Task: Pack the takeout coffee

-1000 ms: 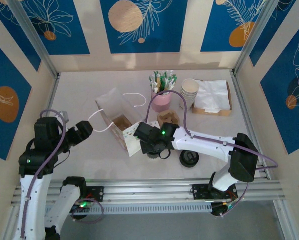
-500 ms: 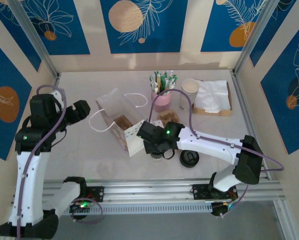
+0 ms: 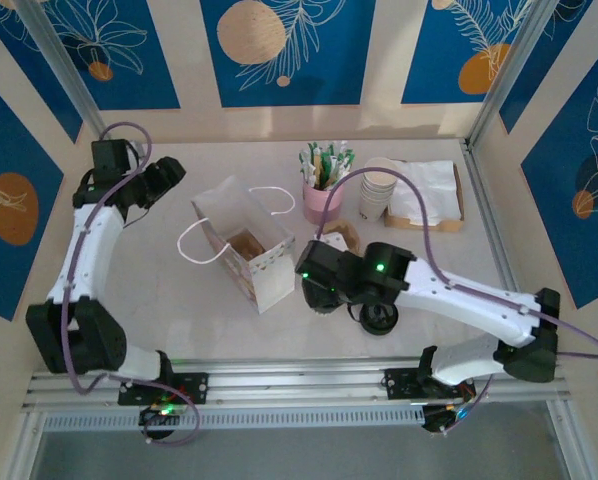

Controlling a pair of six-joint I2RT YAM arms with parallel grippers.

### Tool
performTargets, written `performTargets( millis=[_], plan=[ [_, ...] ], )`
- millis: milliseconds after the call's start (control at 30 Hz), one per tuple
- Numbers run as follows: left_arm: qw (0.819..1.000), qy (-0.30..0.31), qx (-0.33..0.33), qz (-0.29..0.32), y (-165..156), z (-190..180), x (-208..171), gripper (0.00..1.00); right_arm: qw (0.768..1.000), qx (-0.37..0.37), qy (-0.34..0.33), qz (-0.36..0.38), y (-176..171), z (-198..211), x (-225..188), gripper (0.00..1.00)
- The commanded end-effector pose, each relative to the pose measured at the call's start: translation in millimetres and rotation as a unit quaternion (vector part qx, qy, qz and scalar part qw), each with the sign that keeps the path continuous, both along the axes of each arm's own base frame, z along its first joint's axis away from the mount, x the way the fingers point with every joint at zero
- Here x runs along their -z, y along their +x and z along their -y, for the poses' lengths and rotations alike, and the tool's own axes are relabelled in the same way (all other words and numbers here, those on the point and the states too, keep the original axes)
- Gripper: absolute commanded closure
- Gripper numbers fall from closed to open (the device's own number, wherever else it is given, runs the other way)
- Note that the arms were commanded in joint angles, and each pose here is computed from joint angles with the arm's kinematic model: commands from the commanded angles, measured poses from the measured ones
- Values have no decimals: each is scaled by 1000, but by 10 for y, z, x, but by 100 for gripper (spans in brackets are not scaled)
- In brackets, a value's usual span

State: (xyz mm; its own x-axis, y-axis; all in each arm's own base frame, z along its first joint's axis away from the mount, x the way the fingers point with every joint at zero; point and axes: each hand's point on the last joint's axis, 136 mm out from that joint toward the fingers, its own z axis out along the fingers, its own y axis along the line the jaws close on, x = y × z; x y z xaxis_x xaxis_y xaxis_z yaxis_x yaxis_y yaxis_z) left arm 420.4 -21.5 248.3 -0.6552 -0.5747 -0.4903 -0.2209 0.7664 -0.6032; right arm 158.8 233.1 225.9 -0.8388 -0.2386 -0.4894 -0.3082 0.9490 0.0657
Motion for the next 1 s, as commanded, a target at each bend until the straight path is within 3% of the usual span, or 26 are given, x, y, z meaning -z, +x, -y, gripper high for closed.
performTargets(
  millis=[0,267,467,767,967],
  plan=[
    [998,-47,31,12,163,150,98,27,1000,-1,21,24,-48,144,-313,31],
    [991,-113,71,-27,82,487,798,26,995,-42,75,51,-84,62,-850,31],
    [984,-136,110,-43,-2,806,1111,26,987,-68,119,87,-75,3,-1261,31],
    [975,-148,160,-35,-54,1109,1285,26,968,-89,187,141,-88,-41,-1812,32],
    [970,-145,194,-36,-122,1289,1365,27,961,-104,186,177,1,-140,-2023,32]
  ],
)
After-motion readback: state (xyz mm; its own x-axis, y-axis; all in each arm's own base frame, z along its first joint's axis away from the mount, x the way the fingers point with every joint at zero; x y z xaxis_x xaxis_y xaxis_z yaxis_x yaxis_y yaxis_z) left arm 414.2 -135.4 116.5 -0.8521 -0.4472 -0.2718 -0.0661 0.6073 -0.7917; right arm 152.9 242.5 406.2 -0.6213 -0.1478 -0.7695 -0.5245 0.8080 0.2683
